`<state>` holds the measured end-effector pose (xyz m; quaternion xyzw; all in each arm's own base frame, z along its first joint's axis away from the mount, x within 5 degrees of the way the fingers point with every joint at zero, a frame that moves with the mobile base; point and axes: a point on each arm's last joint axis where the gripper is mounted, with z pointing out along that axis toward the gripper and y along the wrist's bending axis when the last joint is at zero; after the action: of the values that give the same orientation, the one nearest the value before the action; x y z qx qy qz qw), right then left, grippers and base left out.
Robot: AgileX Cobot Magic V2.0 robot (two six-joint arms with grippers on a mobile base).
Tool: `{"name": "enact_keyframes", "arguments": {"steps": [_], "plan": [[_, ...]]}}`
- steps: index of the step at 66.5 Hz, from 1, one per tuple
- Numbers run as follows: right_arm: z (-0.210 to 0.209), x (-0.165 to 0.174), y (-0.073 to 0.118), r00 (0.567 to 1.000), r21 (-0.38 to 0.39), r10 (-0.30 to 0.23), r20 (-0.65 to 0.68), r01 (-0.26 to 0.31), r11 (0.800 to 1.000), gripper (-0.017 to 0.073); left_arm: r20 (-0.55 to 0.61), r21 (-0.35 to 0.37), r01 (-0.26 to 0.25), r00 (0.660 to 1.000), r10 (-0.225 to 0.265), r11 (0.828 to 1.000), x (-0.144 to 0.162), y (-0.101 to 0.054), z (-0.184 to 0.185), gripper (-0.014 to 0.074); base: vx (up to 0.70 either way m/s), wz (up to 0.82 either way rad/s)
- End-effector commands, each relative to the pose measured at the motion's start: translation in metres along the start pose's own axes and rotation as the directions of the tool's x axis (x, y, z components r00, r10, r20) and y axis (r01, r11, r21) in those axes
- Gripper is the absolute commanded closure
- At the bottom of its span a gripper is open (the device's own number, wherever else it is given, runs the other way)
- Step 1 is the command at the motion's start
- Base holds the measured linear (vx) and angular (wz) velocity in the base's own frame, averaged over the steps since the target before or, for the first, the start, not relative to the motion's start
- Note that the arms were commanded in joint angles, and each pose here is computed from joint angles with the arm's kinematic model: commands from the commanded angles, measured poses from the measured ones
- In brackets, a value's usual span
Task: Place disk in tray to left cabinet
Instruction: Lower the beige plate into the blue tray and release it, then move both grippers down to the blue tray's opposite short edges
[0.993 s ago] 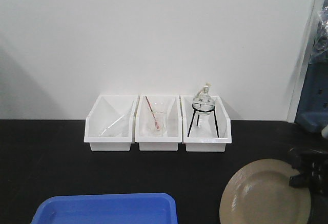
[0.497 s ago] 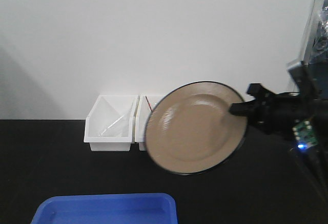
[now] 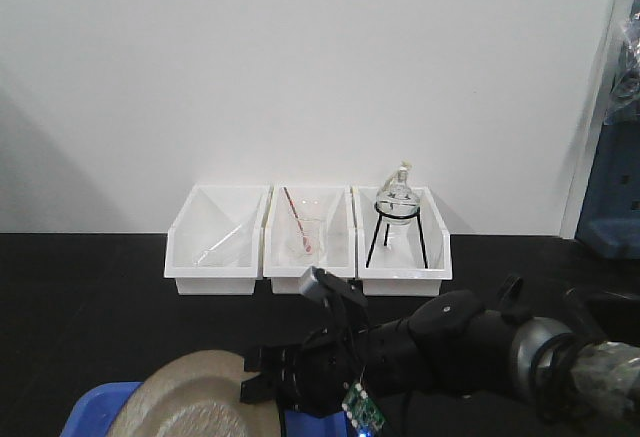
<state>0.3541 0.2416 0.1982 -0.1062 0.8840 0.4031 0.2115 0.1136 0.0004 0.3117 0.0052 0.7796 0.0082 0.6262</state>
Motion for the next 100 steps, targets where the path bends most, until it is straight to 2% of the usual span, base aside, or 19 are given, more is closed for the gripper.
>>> {"name": "enact_keyframes", "arguments": {"steps": [1,7,12,23,29,41,51,61,66,70,72,76,79,83,87,94,100], "plan": [[-0.013,-0.013,0.017,0.999,-0.064,-0.006,0.036,0.009,0.998,0.0566,0.111,0.003,0.010,0.994,-0.011,1.000,-0.019,0.000,-0.002,0.0235,0.00,0.00],[-0.006,-0.009,0.006,0.998,-0.004,-0.064,0.005,0.064,0.998,0.0554,0.111,0.003,0.010,0.994,-0.011,1.000,-0.019,0.000,-0.002,0.0235,0.00,0.00],[-0.006,-0.009,0.001,0.992,0.050,-0.127,-0.005,0.127,0.991,0.0532,0.111,0.003,0.010,0.994,-0.011,1.000,-0.019,0.000,-0.002,0.0235,0.00,0.00],[-0.007,-0.004,-0.008,0.957,0.130,-0.277,-0.092,0.287,0.949,0.0438,0.111,0.003,0.010,0.994,-0.011,1.000,-0.019,0.000,-0.002,0.0235,0.00,0.00],[-0.008,0.000,-0.012,0.940,0.150,-0.308,-0.144,0.329,0.932,0.0355,0.111,0.003,0.010,0.994,-0.011,1.000,-0.019,0.000,-0.002,0.0235,0.00,0.00],[-0.009,0.003,-0.017,0.905,0.176,-0.368,-0.212,0.406,0.897,0.0134,0.111,0.003,0.010,0.994,-0.011,1.000,-0.019,0.000,-0.002,0.0235,0.00,0.00],[-0.013,-0.002,-0.012,0.911,0.177,-0.361,-0.198,0.396,0.901,0.0003,0.111,0.003,0.010,0.994,-0.011,1.000,-0.019,0.000,-0.002,0.0235,0.00,0.00],[-0.039,-0.021,0.004,0.923,0.183,-0.364,-0.124,0.382,0.906,-0.0018,0.109,0.002,0.010,0.994,-0.011,1.000,-0.018,0.000,-0.002,0.0235,0.00,0.00],[-0.061,-0.030,0.011,0.942,0.182,-0.325,-0.086,0.336,0.924,-0.0014,0.106,0.002,0.010,0.994,-0.011,1.000,-0.018,0.000,-0.002,0.0235,0.00,0.00],[-0.087,-0.037,0.014,0.963,0.193,-0.259,-0.068,0.268,0.944,-0.0008,0.103,0.002,0.009,0.995,-0.010,1.000,-0.018,0.000,-0.002,0.0235,0.00,0.00],[-0.102,-0.039,0.014,0.970,0.207,-0.235,-0.067,0.244,0.947,-0.0003,0.103,0.002,0.007,0.995,-0.007,1.000,-0.018,0.000,-0.002,0.0235,0.00,0.00],[-0.128,-0.042,0.010,0.977,0.269,-0.204,-0.066,0.214,0.939,0.0009,0.102,0.002,0.007,0.995,-0.007,1.000,-0.018,0.000,-0.002,0.0235,0.00,0.00],[-0.149,-0.044,0.003,0.981,0.350,-0.184,-0.054,0.192,0.917,0.0020,0.091,0.002,0.006,0.996,-0.007,1.000,-0.018,0.000,0.000,0.0232,0.00,0.00],[-0.169,-0.047,0.000,0.983,0.432,-0.180,-0.023,0.172,0.885,0.0033,0.054,0.002,0.006,0.999,-0.006,1.000,-0.015,0.000,0.006,0.0226,0.00,0.00],[-0.176,-0.049,0.002,0.980,0.459,-0.197,0.008,0.172,0.872,0.0042,-0.007,0.002,0.006,1.000,-0.006,1.000,-0.010,0.000,0.017,0.0213,0.00,0.00],[-0.174,-0.050,0.008,0.978,0.438,-0.203,0.039,0.166,0.883,0.0052,-0.112,0.003,0.005,0.994,-0.004,1.000,0.000,-0.001,0.037,0.0184,0.00,0.00],[-0.157,-0.047,0.011,0.979,0.413,-0.202,0.003,0.183,0.892,0.0062,-0.227,0.003,0.005,0.974,-0.004,1.000,0.012,-0.001,0.059,0.0165,0.00,0.00]]}}
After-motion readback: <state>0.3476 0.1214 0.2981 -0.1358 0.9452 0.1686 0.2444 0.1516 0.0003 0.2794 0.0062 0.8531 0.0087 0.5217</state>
